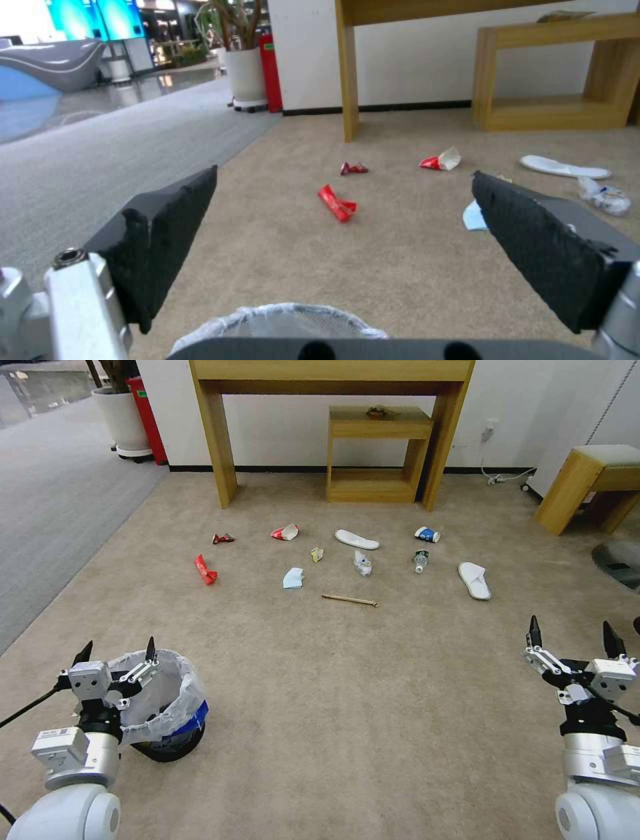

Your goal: Pick up the trash bin and place the garbage on the floor into it.

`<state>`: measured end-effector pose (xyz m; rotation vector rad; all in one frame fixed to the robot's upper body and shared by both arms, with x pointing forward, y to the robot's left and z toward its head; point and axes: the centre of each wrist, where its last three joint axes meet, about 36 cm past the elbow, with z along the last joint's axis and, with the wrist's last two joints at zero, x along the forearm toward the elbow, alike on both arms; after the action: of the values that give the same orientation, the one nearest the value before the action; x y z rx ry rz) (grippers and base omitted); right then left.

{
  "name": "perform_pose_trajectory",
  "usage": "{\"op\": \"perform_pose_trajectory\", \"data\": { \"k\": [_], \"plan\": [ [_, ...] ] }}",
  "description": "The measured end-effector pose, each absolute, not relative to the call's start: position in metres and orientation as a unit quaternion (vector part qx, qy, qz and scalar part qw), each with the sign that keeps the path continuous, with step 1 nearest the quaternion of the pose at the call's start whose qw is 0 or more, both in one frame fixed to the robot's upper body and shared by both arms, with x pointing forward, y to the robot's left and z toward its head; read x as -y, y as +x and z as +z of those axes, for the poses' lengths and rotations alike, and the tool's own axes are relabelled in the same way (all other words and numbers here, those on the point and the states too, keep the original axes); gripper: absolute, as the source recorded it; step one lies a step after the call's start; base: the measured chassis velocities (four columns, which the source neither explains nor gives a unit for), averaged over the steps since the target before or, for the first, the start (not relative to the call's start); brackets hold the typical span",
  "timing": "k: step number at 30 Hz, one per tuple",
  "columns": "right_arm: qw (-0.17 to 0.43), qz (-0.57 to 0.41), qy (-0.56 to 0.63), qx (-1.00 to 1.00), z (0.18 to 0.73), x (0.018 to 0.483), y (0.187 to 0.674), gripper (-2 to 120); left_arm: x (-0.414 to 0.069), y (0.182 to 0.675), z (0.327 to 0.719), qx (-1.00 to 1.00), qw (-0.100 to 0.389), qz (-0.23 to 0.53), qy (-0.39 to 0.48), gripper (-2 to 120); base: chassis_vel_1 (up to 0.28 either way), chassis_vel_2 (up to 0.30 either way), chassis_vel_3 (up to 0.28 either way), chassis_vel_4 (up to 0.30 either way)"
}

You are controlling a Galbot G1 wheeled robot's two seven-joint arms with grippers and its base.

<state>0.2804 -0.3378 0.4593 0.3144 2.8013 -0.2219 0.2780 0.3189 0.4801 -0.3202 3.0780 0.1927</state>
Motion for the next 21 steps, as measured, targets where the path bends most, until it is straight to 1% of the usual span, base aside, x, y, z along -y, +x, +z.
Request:
{"op": "perform_pose_trajectory", "data": {
  "k": [21],
  "plan": [
    [0.158, -0.080, 0.110, -0.978, 0.4569, 0.3390, 0.2828, 100, -0.3187, 0.2807, 0.4797, -0.993, 0.022, 0.061, -0.103, 100, 0.000, 0.000, 0.000, 0.000]
  ]
}}
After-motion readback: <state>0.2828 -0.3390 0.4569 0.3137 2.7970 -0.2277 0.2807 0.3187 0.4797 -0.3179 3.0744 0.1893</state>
